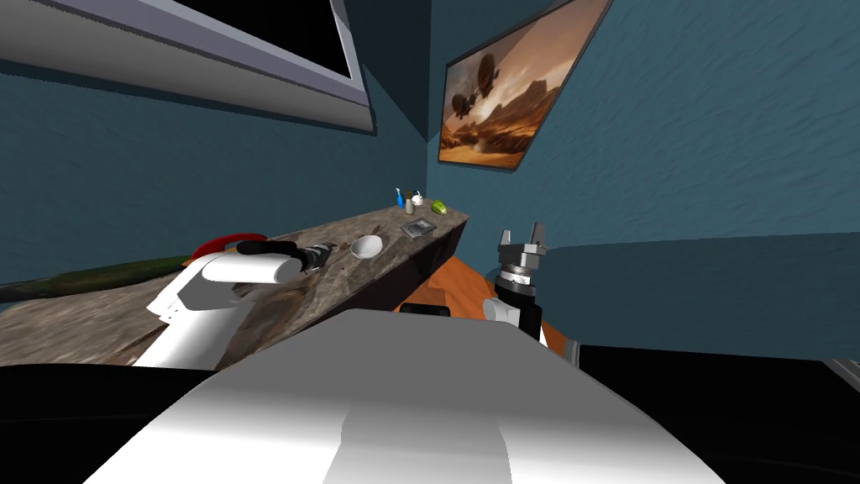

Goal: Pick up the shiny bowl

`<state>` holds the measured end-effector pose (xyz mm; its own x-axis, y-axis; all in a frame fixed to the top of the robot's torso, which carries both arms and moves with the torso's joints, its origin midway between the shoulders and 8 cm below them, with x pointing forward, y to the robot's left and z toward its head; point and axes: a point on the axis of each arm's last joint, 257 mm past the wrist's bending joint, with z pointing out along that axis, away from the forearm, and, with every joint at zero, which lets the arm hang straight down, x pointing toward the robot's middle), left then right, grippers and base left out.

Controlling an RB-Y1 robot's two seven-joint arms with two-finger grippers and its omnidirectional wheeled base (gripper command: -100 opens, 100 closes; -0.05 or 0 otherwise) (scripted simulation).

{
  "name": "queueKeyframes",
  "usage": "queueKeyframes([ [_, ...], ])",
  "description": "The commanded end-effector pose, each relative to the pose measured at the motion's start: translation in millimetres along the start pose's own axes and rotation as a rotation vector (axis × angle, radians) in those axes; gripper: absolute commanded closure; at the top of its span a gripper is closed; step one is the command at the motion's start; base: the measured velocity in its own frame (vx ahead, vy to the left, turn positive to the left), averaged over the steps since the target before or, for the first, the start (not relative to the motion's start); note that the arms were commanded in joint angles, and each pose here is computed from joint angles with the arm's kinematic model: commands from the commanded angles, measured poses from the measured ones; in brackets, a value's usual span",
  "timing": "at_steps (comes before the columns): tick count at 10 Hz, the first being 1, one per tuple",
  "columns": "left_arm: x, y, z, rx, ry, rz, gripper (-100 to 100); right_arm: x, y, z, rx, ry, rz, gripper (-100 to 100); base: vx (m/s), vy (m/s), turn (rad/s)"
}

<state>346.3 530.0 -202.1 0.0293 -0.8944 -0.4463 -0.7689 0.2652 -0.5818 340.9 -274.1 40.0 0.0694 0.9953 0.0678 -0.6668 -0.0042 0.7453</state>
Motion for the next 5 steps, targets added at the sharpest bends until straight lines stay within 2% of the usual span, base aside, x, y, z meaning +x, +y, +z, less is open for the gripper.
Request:
queueKeyframes([
  [1,-1.0,12.8,-0.3,-0.050,0.011,-0.013,-100,0.0,0.0,0.0,0.000,0.000,0.000,0,0.034,-0.007,-0.063],
  [4,-1.8,34.6,-1.0,-0.140,0.040,-0.062,-100,0.0,0.0,0.0,0.000,0.000,0.000,0,0.040,-0.004,-0.096],
  [5,-0.1,42.2,-2.3,-0.170,0.046,-0.061,-100,0.0,0.0,0.0,0.000,0.000,0.000,0,0.036,-0.001,-0.048],
])
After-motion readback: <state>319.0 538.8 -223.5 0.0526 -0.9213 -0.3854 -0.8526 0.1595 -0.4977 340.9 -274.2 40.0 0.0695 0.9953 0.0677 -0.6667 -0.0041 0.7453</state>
